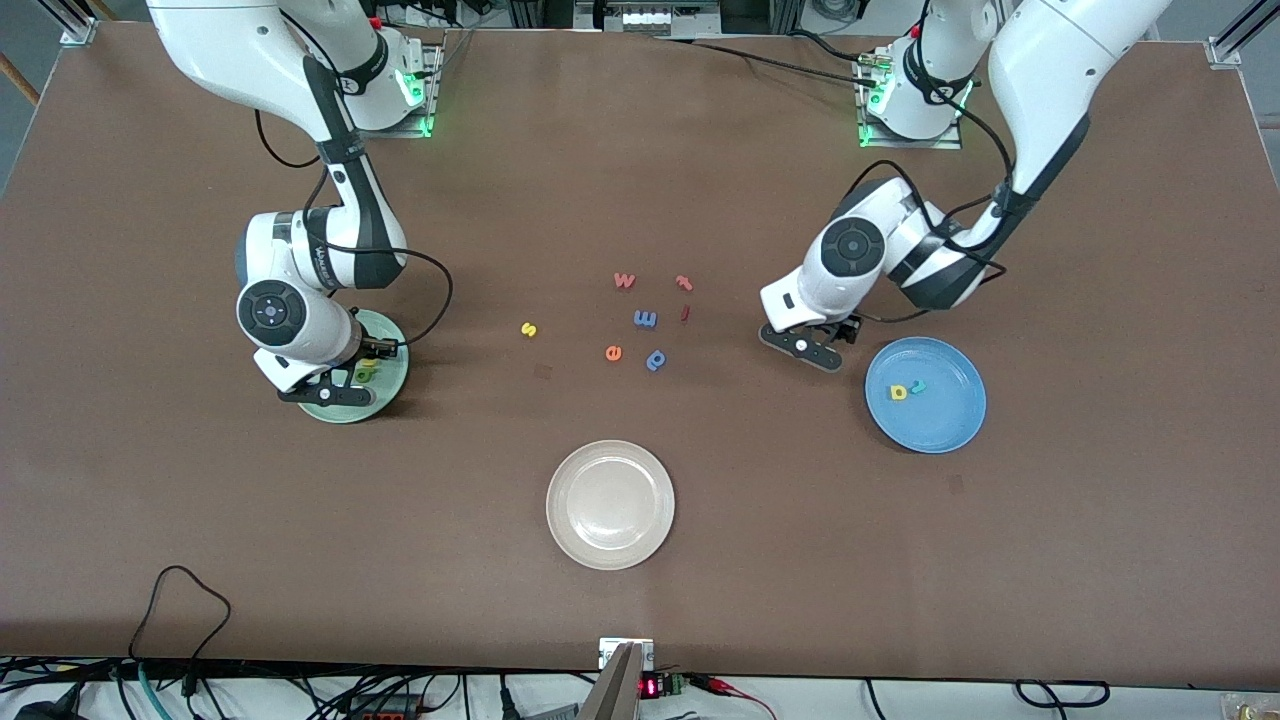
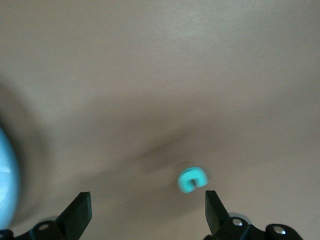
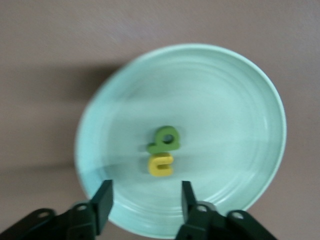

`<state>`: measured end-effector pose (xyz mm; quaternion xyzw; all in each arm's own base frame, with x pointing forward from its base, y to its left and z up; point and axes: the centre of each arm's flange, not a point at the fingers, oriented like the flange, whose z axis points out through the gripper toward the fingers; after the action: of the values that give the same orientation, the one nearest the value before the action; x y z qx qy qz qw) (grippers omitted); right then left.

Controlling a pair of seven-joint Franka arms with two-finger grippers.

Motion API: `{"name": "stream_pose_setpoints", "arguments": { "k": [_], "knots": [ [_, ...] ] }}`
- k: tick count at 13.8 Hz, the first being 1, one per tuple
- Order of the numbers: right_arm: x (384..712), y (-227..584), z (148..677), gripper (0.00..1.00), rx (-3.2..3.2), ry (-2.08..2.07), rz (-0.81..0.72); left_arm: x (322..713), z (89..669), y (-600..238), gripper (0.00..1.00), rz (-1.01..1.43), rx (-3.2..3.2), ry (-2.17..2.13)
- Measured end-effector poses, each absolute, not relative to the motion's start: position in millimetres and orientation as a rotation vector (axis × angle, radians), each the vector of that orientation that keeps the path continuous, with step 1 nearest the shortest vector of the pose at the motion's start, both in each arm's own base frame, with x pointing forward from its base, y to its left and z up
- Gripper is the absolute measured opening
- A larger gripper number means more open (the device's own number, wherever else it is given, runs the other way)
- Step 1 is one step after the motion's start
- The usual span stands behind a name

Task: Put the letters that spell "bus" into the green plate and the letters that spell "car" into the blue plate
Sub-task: 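Grasp the yellow s with the right gripper, the cyan c with the left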

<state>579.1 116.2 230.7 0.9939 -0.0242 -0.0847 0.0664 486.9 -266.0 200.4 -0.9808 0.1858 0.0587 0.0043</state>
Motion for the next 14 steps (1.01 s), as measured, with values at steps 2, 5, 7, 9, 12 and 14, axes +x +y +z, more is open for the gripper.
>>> {"name": "stream_pose_setpoints", "arguments": {
  "k": [2, 5, 7, 9, 12, 14],
  "knots": [
    [575.9, 151.4, 238.4, 0.91, 3.067, -0.073, -0.249, 476.8, 188.4, -266.8, 0.96, 0.183, -3.112, 0.508],
    [550.4, 238.0, 235.9, 1.00, 3.147, -0.045, -0.242, 471.8, 183.9, -271.9, 0.78, 0.194, -3.124, 0.451],
    [534.3, 276.0, 228.6, 0.94, 3.143, -0.048, -0.224, 469.4, 179.7, -274.1, 0.61, 0.209, -3.131, 0.411],
    [524.4, 295.1, 217.0, 0.89, 3.126, -0.094, -0.216, 466.6, 175.7, -277.2, 0.61, 0.222, -3.138, 0.371],
    [523.8, 309.4, 210.2, 0.77, 3.113, -0.173, -0.197, 464.0, 174.4, -281.6, 0.53, 0.223, -3.140, 0.368],
    [526.2, 317.5, 209.2, 0.71, 3.108, -0.216, -0.184, 463.6, 173.1, -281.7, 0.44, 0.179, -3.105, 0.446]
  ]
}}
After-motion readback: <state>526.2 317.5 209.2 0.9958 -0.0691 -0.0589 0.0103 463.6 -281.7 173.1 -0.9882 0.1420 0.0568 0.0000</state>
